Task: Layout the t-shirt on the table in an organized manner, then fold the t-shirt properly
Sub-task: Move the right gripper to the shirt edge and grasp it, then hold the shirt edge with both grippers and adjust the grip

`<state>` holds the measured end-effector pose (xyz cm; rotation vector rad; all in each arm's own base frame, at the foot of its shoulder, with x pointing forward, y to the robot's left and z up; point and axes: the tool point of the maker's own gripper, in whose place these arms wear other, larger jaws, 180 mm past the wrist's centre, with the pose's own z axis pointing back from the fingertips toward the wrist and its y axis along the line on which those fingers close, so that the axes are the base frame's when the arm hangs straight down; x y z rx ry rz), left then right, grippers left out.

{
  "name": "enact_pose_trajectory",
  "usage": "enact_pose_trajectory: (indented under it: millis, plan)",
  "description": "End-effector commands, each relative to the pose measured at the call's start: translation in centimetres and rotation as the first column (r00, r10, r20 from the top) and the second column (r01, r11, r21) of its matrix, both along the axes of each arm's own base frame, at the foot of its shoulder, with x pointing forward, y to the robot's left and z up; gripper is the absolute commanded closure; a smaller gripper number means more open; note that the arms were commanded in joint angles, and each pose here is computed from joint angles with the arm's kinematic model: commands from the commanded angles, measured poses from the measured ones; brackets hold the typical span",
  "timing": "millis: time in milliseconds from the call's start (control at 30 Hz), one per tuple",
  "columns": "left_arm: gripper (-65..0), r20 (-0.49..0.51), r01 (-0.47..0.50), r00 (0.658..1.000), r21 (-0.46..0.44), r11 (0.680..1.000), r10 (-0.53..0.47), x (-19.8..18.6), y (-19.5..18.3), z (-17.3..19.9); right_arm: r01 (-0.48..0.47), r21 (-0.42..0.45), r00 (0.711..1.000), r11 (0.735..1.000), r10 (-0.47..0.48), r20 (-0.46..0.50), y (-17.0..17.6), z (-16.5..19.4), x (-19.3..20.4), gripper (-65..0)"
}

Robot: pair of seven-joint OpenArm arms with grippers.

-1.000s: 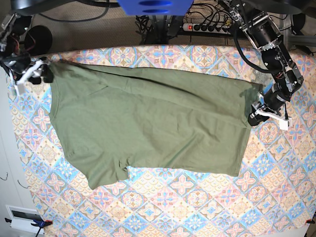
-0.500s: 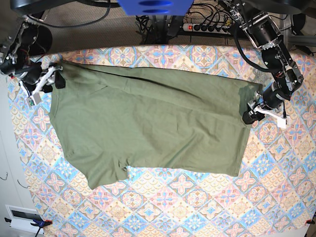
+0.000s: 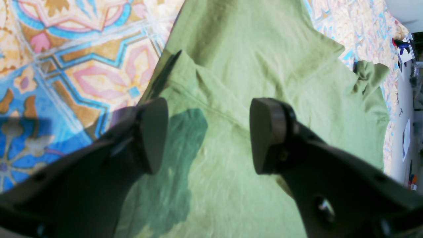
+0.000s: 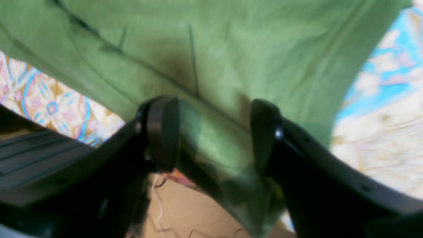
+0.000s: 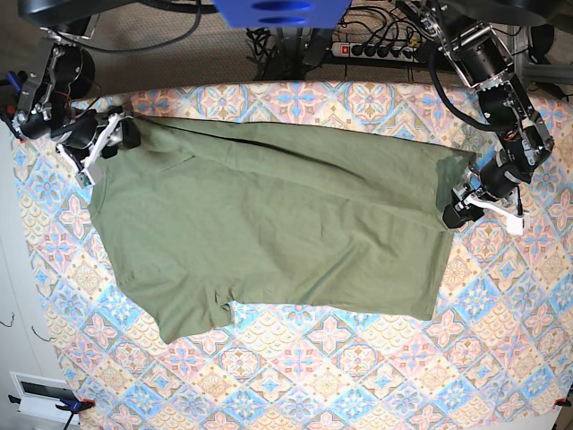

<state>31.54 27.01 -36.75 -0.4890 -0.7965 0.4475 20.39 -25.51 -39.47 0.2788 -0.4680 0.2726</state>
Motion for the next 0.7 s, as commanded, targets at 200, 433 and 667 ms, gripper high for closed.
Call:
enact_pose_trajectory:
  millis: [200,433,667]
  plan:
    - [-38.4,0.056,0.0,0.998,0.015,1.0,-0.001,1.0,0.5,1.7,-0.005,-0.012,1.0,1.0,0.006,0.028,-0.5,0.8,0.6,-18.4]
    - [-38.4,0.057,0.0,0.998,0.014,1.0,-0.001,1.0,0.5,1.7,0.022,0.003,1.0,1.0,-0.022,-0.017,-1.2,-0.2,-0.1,-4.4]
    - [-38.4,0.054,0.0,0.999,0.014,1.0,-0.001,0.9,0.5,1.6,0.055,0.157,0.985,0.986,-0.079,0.153,-0.4,3.8,4.1,-4.2]
